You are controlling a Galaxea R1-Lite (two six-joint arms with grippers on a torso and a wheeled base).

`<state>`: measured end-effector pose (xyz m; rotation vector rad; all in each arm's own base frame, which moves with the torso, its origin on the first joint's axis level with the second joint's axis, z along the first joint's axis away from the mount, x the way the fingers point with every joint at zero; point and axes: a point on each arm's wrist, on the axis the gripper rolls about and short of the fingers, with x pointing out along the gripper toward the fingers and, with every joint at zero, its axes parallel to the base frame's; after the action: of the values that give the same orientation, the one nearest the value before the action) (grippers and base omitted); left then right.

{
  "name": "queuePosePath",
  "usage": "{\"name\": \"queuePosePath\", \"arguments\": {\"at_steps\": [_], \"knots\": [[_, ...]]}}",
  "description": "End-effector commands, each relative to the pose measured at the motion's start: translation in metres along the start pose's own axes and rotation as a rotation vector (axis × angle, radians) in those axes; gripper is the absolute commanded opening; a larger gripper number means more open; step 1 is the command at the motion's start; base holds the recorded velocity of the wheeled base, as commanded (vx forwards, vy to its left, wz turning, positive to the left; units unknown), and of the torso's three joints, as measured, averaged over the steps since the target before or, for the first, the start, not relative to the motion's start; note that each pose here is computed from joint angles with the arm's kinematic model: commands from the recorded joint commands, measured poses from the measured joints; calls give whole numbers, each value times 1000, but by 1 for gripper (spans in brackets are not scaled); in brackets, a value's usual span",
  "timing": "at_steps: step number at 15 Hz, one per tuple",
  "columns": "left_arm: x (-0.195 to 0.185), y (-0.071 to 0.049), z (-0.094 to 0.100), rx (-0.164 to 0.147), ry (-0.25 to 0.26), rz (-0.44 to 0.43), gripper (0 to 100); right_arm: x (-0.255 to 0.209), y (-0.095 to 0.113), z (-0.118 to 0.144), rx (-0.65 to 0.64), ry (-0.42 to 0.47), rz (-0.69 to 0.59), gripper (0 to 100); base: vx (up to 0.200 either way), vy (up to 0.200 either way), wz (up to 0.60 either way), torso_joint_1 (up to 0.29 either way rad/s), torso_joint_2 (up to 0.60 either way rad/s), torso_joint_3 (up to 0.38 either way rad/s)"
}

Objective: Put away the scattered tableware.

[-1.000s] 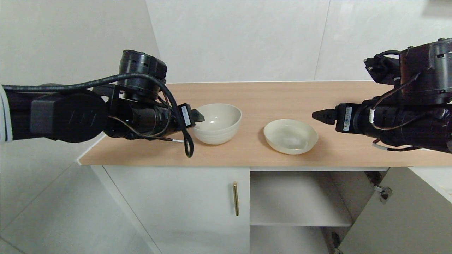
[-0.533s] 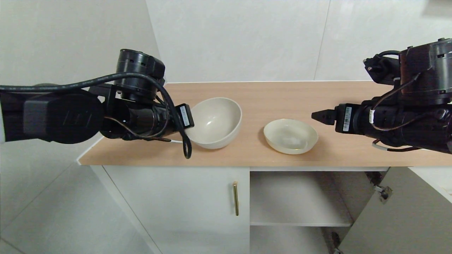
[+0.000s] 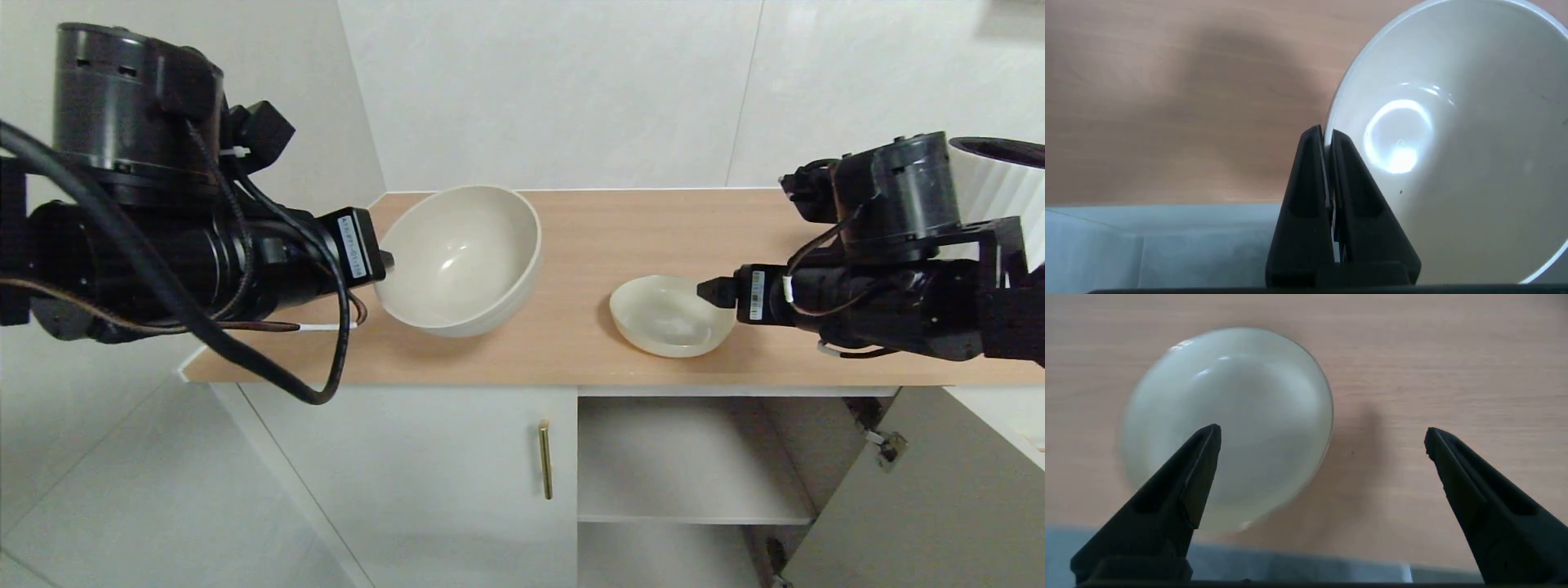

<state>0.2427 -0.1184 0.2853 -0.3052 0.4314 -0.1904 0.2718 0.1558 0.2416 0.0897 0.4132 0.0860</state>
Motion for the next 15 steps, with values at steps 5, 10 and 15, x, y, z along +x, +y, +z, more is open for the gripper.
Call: {"name": "queuePosePath", "arguments": {"at_steps": [5,10,15], "knots": [[-13,1,4,-2,-27,-12,0,42,-4,-11,11,60,-73,100,0,0,0,0,0,0],[-15,1,4,-3,-31,-14,0,47,-5,-12,20,67,-74,0,0,0,0,0,0,0],[-16,2,4,-4,-31,-12,0,39,-6,-6,44,46,-64,0,0,0,0,0,0,0]]}}
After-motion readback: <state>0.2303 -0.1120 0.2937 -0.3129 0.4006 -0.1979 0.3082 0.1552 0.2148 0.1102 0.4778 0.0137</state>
